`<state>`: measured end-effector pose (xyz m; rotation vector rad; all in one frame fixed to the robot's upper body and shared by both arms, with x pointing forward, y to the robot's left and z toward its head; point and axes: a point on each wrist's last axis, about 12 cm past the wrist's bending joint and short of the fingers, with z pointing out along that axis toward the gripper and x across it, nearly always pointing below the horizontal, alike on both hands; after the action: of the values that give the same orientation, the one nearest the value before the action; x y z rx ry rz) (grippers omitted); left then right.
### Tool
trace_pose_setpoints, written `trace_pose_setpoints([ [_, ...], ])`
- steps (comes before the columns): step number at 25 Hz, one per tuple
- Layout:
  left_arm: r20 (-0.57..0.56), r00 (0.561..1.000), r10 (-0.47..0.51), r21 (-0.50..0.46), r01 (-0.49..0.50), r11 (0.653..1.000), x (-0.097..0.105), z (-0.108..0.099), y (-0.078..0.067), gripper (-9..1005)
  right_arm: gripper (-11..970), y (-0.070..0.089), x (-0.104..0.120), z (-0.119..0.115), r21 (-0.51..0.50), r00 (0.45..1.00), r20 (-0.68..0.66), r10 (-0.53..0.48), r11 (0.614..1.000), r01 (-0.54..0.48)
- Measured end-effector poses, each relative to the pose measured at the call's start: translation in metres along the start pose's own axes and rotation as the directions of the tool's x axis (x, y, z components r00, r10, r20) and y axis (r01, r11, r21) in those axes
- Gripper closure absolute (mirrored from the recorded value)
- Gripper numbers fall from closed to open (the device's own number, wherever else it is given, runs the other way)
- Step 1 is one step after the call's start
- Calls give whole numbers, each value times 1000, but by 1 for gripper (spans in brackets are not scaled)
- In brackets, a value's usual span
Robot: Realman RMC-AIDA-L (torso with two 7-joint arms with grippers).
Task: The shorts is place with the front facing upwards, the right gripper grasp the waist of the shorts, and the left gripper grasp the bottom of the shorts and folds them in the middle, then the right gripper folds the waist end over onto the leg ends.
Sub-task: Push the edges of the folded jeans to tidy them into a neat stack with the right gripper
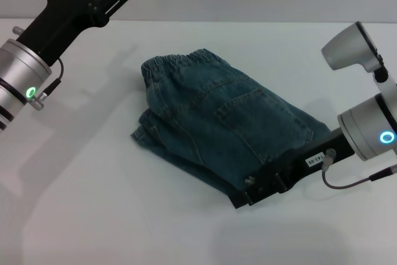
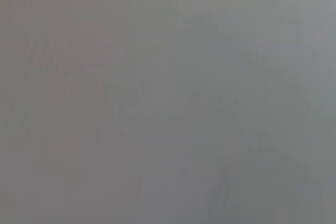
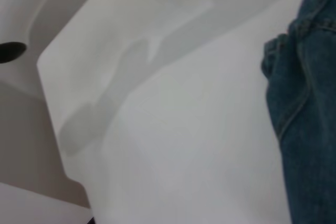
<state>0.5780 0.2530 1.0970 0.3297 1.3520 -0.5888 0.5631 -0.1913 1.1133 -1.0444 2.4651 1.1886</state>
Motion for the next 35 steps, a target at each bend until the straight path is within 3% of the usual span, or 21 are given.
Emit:
trace_pose_setpoints([
  [11, -5, 1000, -8, 2, 8, 1000, 3, -1, -2, 169, 173, -17, 6, -8, 98, 998, 62, 19, 995, -25],
  [26, -8, 1000, -11, 2, 11, 1000, 3, 0, -2, 169, 173, -49, 9, -44, 289, 976, 216, 33, 953, -96],
  [31, -7, 1000, -10, -5, 10, 1000, 3, -1, 0, 169, 173, -52, 14, -56, 312, 965, 260, 8, 946, -92],
  [35, -4, 1000, -9, -23, 9, 1000, 2, -4, 3, 169, 173, -45, 20, -77, 340, 936, 348, -46, 937, -81],
])
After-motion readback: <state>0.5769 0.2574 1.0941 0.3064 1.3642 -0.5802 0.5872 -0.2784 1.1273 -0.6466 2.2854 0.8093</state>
